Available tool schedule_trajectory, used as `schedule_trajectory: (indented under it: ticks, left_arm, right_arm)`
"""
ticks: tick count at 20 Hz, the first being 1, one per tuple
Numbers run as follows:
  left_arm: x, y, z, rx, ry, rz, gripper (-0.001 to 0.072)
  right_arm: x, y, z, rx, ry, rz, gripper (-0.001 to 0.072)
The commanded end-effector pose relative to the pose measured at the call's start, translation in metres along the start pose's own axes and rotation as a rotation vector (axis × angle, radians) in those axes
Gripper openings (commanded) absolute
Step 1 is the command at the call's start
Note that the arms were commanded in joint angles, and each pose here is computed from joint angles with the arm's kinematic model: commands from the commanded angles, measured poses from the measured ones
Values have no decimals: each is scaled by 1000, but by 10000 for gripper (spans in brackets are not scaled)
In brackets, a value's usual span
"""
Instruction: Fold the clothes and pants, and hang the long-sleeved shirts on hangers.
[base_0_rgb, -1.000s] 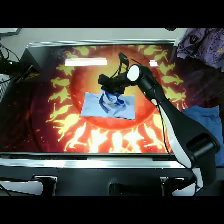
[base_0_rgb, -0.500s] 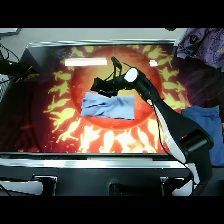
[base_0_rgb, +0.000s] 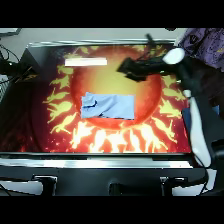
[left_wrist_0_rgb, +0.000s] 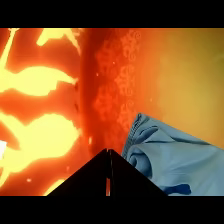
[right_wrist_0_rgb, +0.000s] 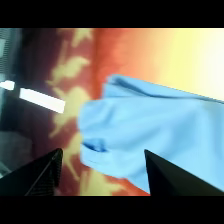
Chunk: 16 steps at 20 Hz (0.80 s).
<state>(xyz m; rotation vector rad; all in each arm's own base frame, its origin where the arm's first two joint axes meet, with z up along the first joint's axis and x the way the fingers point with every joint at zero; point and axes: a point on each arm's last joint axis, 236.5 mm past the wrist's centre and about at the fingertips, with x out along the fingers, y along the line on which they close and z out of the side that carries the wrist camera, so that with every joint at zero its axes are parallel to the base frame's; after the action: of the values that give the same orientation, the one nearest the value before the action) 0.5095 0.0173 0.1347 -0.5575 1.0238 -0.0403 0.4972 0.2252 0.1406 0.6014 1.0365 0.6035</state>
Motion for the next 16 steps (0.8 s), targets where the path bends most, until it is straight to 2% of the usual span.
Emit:
schedule_trajectory:
  ticks: [1,5,9,14,16]
  left_arm:
    - [-1,4,2,-5,-4,5,17]
    - [-2,5,7,-9,-24,5,18]
    - [-1,5,8,-8,-31,4,18]
    - [2,7,8,-11,-23,5,18]
    - [5,7,7,-12,-18,5,18]
  right_arm:
    - [-56,-99,-16,88,109,-146,595]
    - [-32,-170,-67,220,202,-152,618]
    - [23,-189,-103,328,234,-47,613]
    - [67,-195,-112,341,229,-44,611]
    - [82,-194,-119,340,242,-48,584]
